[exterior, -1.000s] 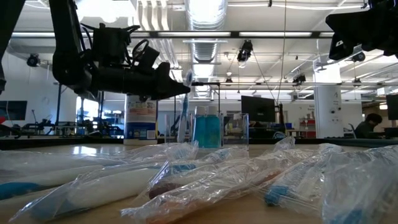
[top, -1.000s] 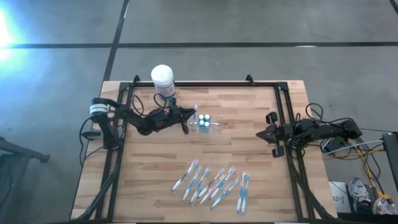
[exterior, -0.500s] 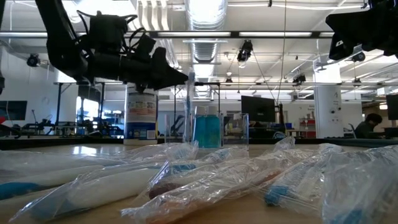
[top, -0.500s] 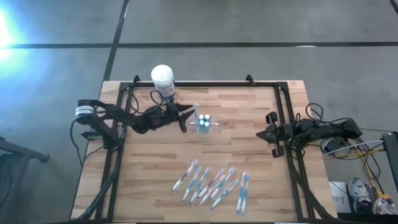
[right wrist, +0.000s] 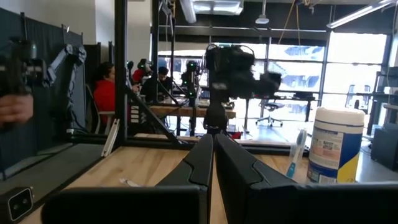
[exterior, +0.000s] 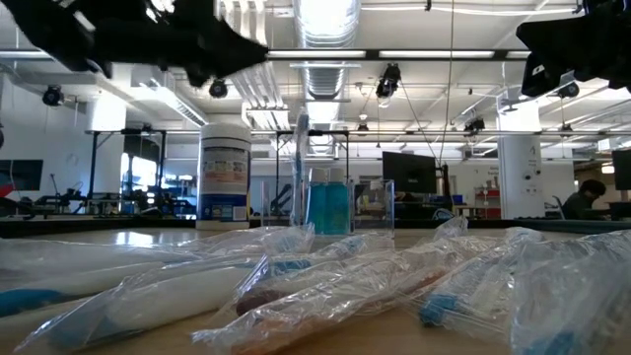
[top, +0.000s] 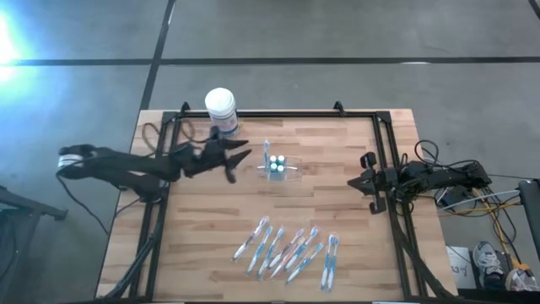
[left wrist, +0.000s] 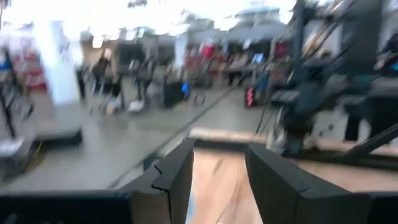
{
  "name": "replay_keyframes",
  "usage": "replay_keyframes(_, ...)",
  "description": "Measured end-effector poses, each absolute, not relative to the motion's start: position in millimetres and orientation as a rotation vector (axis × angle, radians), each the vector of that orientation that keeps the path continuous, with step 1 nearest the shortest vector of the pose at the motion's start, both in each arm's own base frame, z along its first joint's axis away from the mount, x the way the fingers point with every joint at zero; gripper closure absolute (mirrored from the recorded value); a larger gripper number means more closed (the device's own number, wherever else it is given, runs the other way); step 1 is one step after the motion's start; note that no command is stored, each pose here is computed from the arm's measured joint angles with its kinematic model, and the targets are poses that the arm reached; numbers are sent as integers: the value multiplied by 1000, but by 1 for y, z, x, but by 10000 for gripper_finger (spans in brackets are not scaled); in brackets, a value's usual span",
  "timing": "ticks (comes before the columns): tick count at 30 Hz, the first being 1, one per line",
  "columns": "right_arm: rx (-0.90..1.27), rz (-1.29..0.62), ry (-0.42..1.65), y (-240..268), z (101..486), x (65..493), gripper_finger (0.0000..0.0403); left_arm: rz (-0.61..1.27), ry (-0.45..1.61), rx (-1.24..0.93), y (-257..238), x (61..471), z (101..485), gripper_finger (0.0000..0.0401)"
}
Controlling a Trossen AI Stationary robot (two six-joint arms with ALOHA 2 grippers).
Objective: Pick & Place toothbrushing station
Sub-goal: Put the blue toothbrush into the transparent bin organizer
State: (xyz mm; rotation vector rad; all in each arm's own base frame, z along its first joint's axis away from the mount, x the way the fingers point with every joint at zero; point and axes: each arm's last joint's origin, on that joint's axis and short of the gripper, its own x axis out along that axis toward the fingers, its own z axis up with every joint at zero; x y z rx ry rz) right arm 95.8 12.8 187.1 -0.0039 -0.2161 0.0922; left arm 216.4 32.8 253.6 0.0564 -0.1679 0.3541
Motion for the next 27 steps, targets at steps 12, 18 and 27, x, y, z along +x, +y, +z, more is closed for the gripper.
replay_keyframes(12,25,96,-193,13,185,96,390,153,-136,178,1,147,259,335)
replay_keyframes(18,18,95,-194,13,185,96,390,66,-174,202,-1,131,248,394)
replay_keyframes(27,13,94,-196,13,185,96,390,99,-224,169,1,114,217,398)
